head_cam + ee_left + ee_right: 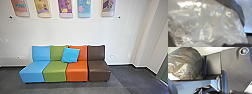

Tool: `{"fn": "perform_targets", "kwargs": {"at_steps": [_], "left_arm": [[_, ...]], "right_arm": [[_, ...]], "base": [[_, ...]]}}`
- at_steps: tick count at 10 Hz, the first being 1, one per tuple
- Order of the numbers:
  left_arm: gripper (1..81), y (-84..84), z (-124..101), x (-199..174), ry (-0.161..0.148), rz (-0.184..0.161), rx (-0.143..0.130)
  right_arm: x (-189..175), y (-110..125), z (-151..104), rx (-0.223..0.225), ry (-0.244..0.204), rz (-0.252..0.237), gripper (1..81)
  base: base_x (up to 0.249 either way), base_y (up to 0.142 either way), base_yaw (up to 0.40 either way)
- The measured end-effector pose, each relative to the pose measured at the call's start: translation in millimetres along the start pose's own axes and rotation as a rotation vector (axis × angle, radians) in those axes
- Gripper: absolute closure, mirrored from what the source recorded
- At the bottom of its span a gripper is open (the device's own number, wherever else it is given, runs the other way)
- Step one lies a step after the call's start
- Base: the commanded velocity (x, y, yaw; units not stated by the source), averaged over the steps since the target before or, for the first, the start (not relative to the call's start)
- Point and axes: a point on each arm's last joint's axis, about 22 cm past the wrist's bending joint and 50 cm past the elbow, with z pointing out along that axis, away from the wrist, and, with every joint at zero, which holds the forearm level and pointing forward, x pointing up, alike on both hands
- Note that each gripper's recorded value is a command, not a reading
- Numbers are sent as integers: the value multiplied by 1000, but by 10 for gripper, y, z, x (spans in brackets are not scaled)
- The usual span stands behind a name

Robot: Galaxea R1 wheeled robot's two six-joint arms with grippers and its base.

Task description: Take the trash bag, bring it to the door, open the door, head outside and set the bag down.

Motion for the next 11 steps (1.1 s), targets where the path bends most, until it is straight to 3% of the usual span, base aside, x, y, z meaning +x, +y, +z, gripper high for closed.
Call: {"fn": "perform_targets", "kwargs": {"at_steps": [3, 6, 7, 9, 11], "left_arm": [[811, 16, -14, 92, 8, 21, 2], [811, 25, -63, 268, 63, 37, 6], [811, 25, -64, 260, 65, 36, 6], [811, 35, -66, 237, 88, 5, -2], [811, 17, -42, 86, 88, -28, -7]], "right_arm": [[-21, -48, 18, 8, 13, 10, 10], [186, -13, 0, -6, 62, -21, 10], [161, 4, 10, -12, 59, -24, 10], [244, -52, 32, -16, 48, -67, 10], [288, -58, 32, -22, 34, -95, 10]], "base": [[0, 0, 0], [0, 0, 0], [0, 0, 0], [0, 0, 0], [0, 0, 0]]}}
